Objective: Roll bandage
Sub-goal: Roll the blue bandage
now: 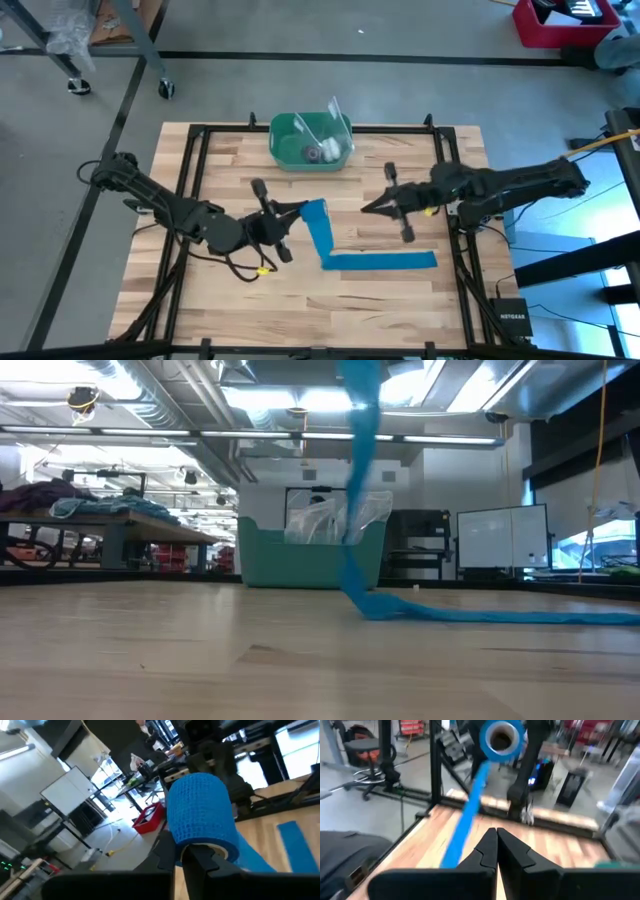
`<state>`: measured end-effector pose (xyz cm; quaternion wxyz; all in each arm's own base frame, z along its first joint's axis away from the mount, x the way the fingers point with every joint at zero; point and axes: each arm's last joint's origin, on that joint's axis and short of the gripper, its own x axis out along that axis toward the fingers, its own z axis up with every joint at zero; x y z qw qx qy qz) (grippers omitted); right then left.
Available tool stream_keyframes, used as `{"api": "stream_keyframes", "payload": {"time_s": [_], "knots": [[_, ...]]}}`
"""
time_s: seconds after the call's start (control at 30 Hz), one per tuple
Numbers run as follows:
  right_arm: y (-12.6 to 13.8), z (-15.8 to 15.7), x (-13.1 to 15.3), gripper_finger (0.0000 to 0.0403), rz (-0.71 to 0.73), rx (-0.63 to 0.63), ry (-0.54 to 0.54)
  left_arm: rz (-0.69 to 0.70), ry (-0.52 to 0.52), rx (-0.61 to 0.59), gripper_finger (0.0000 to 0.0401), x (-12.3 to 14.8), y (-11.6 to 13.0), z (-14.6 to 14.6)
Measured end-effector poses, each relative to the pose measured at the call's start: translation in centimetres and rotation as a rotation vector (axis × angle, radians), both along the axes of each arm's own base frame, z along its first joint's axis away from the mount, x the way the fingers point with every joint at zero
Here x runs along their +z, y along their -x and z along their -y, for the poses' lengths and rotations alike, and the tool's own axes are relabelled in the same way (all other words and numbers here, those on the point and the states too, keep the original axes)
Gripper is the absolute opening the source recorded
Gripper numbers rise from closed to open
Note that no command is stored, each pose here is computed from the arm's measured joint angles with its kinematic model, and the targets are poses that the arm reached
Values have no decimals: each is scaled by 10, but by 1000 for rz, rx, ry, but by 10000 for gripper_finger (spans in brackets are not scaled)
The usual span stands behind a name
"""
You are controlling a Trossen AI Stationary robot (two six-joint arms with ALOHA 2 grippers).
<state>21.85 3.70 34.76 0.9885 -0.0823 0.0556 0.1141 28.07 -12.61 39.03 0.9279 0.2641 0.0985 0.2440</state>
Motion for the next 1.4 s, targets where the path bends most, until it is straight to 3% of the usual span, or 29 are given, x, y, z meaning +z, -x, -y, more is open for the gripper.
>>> {"api": "stream_keyframes", "payload": {"time_s": [0.27, 0.43, 0.57, 0.7, 1.2, 1.4], "knots": [[-51, -13, -34, 28, -84, -44, -6, -37, -73, 0, 8, 2, 0, 0], [-65, -12, -50, 110, -139, -154, 37, -54, -99, -1, 6, 2, 0, 0], [-66, -14, -54, 176, -162, -106, 31, -59, -104, -2, 9, 2, 0, 0], [-66, -15, -61, 214, -183, -71, 31, -58, -104, -2, 7, 2, 0, 0], [-93, -26, -117, 222, 47, 50, -44, -45, -84, -2, 8, 2, 0, 0], [-102, -33, -130, 196, 90, 76, -51, -51, -90, -3, 13, 2, 0, 0]]}}
